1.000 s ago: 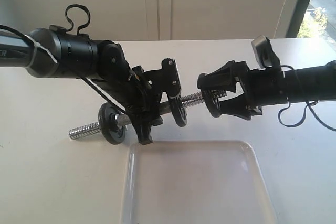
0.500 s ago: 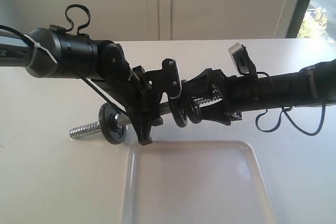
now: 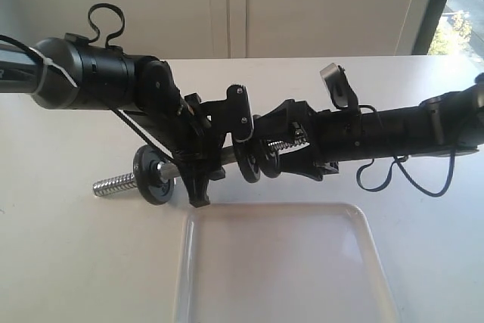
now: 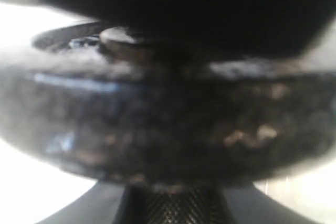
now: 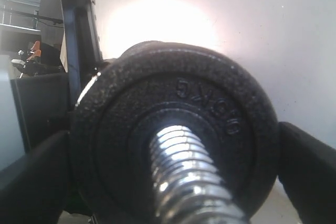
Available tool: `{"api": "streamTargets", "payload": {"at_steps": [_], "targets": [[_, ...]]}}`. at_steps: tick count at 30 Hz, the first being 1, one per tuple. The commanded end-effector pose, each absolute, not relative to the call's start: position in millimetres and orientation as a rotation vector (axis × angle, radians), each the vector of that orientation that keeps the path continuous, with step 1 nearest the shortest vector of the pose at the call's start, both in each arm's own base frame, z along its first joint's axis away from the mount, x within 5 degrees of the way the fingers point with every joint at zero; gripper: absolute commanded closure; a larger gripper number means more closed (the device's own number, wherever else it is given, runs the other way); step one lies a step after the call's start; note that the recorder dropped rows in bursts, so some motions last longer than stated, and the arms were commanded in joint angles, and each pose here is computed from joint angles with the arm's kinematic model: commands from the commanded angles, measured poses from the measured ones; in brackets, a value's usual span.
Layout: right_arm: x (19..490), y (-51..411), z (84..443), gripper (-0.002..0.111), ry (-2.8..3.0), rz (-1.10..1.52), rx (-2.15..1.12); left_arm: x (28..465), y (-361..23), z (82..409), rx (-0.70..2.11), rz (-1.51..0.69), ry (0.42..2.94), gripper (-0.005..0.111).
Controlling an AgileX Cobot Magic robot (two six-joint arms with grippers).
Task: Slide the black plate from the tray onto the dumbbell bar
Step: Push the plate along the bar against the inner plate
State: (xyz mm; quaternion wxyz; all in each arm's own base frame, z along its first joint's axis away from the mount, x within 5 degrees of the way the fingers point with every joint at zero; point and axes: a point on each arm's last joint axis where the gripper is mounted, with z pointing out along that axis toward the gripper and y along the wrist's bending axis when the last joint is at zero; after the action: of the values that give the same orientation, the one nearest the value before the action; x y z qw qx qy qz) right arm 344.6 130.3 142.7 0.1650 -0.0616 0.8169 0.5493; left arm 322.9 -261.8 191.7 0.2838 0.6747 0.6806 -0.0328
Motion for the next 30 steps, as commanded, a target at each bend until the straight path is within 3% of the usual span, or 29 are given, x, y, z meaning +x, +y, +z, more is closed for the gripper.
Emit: {"api": "streamTargets", "payload": {"at_steps": [1, 6, 8, 25, 30], "targets": [[328.3, 147.4, 151.8, 0.069, 2.275, 1.735, -0.351, 329.2, -271.4, 234.0, 1.548, -0.109, 1.737, 0.107], [327.9, 147.3, 150.9, 0.018, 2.280, 1.734, -0.357, 329.2, -271.4, 234.0, 1.548, -0.109, 1.737, 0.107], [327.3, 146.5, 150.2, 0.013, 2.289, 1.728, -0.371, 329.2, -271.4, 234.0, 1.548, -0.109, 1.737, 0.107], [337.9, 101.4, 145.8, 0.013, 2.322, 1.629, -0.332, 330.1, -271.4, 228.5, 1.560, -0.112, 1.752, 0.107], [333.6, 100.4, 142.4, 0.018, 2.372, 1.612, -0.391, 330.5, -271.9, 224.6, 1.569, -0.116, 1.761, 0.107]]}}
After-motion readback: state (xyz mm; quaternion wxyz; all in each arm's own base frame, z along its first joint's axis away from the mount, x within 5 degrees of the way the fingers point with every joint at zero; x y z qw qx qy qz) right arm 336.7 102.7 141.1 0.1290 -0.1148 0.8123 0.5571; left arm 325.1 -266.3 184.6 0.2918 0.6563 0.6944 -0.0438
